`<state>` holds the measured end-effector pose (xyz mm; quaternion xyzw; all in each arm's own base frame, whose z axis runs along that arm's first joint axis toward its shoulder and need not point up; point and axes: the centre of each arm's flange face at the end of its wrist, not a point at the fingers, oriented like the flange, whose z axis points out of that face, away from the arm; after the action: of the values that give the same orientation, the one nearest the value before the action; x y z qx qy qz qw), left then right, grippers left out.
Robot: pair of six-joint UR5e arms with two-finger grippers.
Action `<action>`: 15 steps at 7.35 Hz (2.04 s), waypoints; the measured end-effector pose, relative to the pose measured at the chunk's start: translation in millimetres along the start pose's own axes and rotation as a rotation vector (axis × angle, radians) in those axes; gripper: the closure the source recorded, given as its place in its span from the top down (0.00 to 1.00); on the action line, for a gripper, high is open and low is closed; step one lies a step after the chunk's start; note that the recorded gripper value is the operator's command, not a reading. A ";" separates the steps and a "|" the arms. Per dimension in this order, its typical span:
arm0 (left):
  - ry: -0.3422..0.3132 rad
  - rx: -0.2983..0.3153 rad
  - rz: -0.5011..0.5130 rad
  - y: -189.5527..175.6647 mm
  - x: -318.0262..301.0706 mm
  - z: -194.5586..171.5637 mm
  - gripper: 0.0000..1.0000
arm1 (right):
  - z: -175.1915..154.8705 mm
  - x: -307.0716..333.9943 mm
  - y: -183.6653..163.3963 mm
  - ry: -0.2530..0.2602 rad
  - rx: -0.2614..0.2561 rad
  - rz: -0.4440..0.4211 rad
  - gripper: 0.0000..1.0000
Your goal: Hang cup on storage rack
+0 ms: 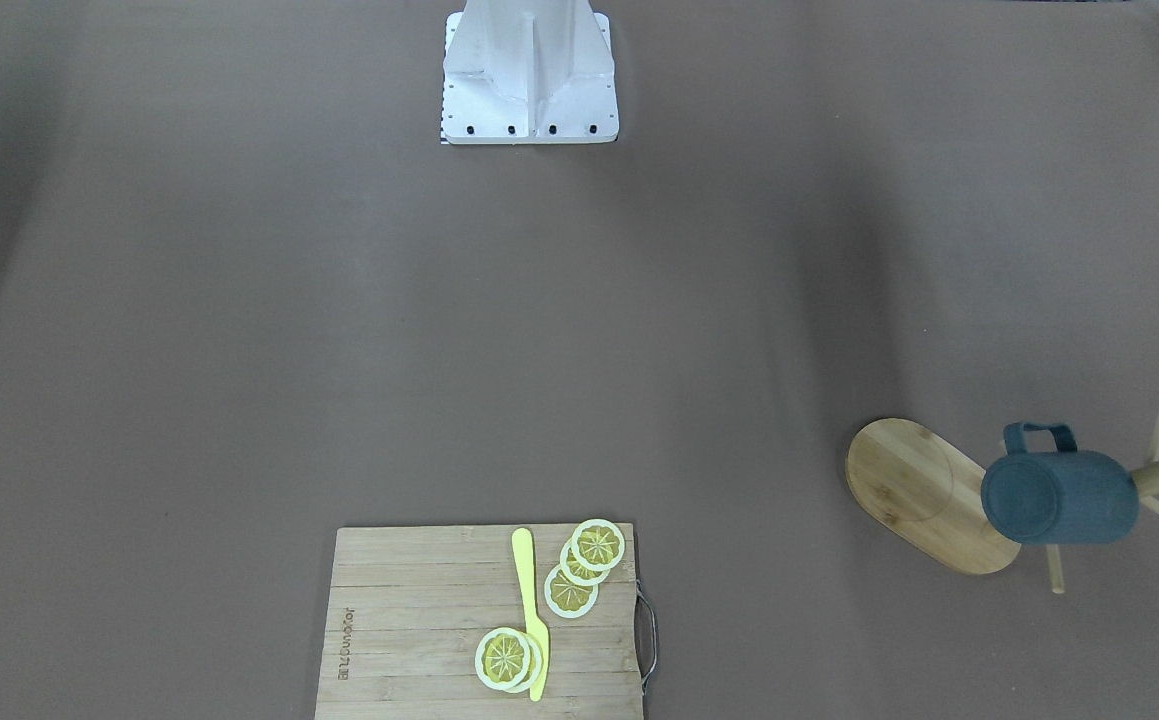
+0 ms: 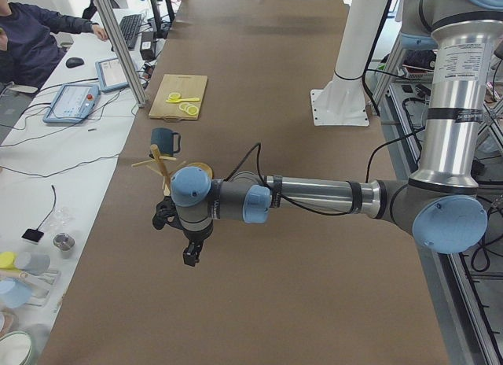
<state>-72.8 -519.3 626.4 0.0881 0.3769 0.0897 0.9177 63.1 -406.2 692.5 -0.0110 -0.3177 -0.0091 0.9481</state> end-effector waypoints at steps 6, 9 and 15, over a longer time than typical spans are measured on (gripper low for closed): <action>0.001 -0.003 -0.002 1.8 -0.8 1.2 0.99 | -0.8 -0.9 -0.3 -0.002 0.002 -0.001 1.00; 0.005 -0.012 -0.011 6.3 -3.4 4.7 0.99 | 0.2 -0.2 0.6 -0.004 -0.001 0.003 1.00; 0.012 -0.016 -0.012 11.0 1.0 6.2 0.99 | 12.0 8.9 18.0 -0.001 -0.030 0.031 1.00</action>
<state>-68.9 -509.0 632.7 0.0780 0.3822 0.0879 0.9166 63.4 -388.1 707.1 -0.0302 -0.3180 0.0009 0.9476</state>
